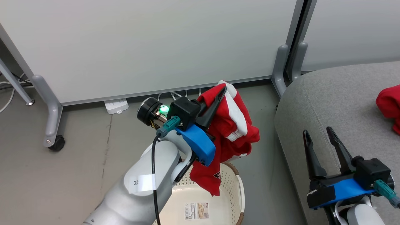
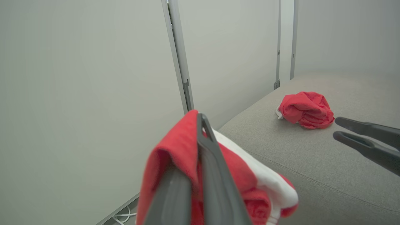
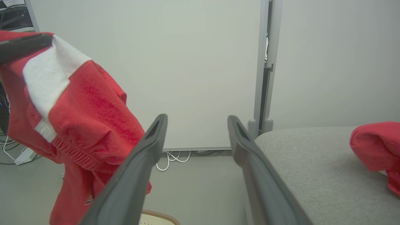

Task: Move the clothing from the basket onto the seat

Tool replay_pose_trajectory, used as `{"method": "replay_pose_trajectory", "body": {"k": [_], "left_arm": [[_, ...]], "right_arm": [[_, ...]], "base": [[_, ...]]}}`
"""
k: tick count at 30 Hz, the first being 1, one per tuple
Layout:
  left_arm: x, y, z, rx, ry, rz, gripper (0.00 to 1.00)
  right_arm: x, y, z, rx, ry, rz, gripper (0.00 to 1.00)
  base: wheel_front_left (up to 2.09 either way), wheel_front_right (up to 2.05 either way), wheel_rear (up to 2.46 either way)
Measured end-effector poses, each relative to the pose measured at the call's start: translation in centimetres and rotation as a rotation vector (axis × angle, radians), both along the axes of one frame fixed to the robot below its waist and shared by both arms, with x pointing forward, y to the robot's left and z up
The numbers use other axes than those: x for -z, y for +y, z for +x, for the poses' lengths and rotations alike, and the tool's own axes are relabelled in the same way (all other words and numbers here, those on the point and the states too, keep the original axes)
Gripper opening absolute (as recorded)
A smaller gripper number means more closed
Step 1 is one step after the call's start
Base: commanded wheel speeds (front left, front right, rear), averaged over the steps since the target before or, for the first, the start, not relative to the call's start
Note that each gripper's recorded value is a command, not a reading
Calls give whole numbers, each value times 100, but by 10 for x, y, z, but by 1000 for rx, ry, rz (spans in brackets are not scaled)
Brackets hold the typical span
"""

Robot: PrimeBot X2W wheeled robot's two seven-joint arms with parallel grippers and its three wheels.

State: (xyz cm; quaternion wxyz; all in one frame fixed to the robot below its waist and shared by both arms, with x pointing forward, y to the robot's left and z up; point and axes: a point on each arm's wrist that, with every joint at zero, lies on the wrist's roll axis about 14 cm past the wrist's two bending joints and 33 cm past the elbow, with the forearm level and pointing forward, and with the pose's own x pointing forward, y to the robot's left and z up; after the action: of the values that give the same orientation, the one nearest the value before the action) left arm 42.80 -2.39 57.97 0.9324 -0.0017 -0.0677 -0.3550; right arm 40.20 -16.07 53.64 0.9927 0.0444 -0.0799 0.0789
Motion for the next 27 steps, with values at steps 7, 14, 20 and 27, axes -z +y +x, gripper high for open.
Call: {"method": "replay_pose_trajectory", "body": {"k": [7,14,20,27], "left_arm": [[1,-1,-1,5,4,0,0],[5,-3,1,8,12,3,0],[9,-4,3,10,22,2,0],[11,-5,5,17,25,2,0]], "right_arm": [[-3,12,-1,-42,-11,-15,100],[-11,40,0,-142,-40,-47,100],[-11,75,-3,-269,-45,-90,100],[-4,100,4,-365,-30,-138,100]], "base": [[0,0,0],[0,0,0],[0,0,0],[0,0,0]]}}
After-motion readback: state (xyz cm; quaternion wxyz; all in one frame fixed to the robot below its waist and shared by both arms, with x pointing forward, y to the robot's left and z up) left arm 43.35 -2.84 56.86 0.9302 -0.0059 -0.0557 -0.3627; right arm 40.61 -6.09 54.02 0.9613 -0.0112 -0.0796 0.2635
